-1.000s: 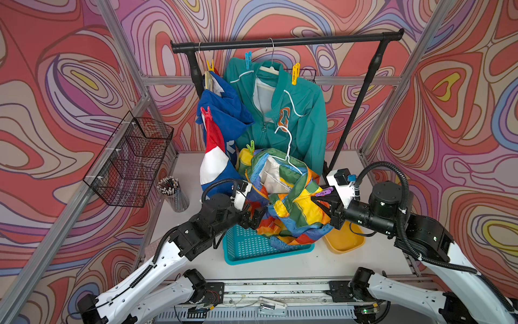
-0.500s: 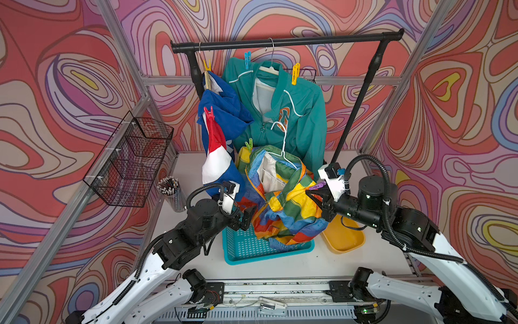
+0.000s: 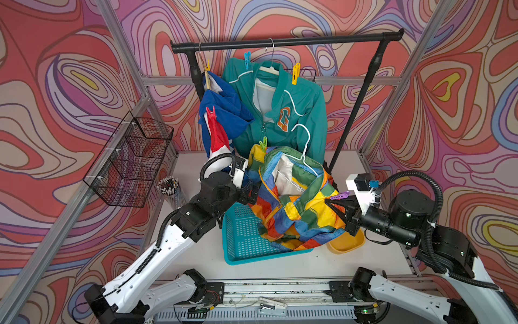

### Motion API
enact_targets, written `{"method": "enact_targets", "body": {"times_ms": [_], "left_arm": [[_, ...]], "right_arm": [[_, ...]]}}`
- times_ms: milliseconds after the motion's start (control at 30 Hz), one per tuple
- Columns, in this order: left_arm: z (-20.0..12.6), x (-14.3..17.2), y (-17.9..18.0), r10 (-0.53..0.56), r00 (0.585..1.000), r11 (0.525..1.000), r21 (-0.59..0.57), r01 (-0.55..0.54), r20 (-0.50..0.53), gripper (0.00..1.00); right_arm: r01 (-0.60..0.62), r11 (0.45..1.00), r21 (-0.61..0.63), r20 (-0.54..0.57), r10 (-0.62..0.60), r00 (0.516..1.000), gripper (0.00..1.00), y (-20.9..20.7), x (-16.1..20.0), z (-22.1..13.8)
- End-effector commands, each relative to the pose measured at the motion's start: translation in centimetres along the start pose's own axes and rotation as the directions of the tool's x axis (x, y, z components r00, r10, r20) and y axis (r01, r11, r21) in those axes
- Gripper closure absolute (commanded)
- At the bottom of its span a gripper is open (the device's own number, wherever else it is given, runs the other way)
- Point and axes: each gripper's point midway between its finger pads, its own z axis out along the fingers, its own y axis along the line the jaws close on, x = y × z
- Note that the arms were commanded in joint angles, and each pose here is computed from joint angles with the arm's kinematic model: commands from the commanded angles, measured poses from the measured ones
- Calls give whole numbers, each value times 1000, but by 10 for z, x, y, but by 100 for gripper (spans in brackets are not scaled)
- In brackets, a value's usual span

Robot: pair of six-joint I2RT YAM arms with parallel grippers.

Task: Remove the clothespins securing jackets to the hanger
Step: Adjust the jacket in the basket.

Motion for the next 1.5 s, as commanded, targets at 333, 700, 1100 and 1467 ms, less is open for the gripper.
{"method": "enact_targets", "body": {"times_ms": [333,700,1100,1467], "left_arm": [[43,-3,7,42,999,982,185,-42,2,0],[60,20,-25,61,998,914,401,-54,-2,13],[12,-16,-46,-67,990,859,512,-6,125,94],[-49,-38,-51,-15,980,919,389,-64,196,100]], "right_arm": [[31,999,-33,98,-28,995,100,7,-20,-18],[26,998,-51,133,-19,991,100,11,-26,-28],[37,998,-45,174,-29,984,100,11,-36,-42],[62,994,-91,198,-43,979,100,21,-54,-38]]}}
